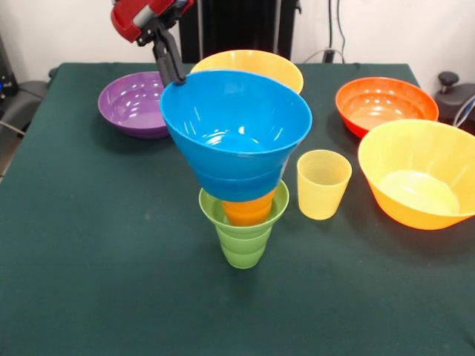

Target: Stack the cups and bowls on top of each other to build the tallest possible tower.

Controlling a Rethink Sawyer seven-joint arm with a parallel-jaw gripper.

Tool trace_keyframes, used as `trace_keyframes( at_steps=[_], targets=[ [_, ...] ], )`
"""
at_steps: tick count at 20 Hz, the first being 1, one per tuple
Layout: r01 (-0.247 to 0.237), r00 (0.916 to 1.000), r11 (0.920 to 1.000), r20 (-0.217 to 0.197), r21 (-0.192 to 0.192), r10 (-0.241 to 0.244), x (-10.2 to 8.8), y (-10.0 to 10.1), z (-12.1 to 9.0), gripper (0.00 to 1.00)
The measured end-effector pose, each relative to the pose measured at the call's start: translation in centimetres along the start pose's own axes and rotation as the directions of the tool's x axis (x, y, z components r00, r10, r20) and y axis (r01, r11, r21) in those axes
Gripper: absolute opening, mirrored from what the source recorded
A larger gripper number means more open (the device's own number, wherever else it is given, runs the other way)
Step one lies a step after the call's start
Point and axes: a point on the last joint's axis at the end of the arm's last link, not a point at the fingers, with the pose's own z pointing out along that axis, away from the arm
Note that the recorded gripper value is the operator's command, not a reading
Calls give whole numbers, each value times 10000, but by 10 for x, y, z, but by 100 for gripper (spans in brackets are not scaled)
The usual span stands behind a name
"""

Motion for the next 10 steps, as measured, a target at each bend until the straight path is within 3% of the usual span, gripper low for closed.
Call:
trace_keyframes(
  at_steps=[10],
  targets=[
    [240, 9996, 9997, -158, -75, -241, 9, 13, 7, 0]
  ],
)
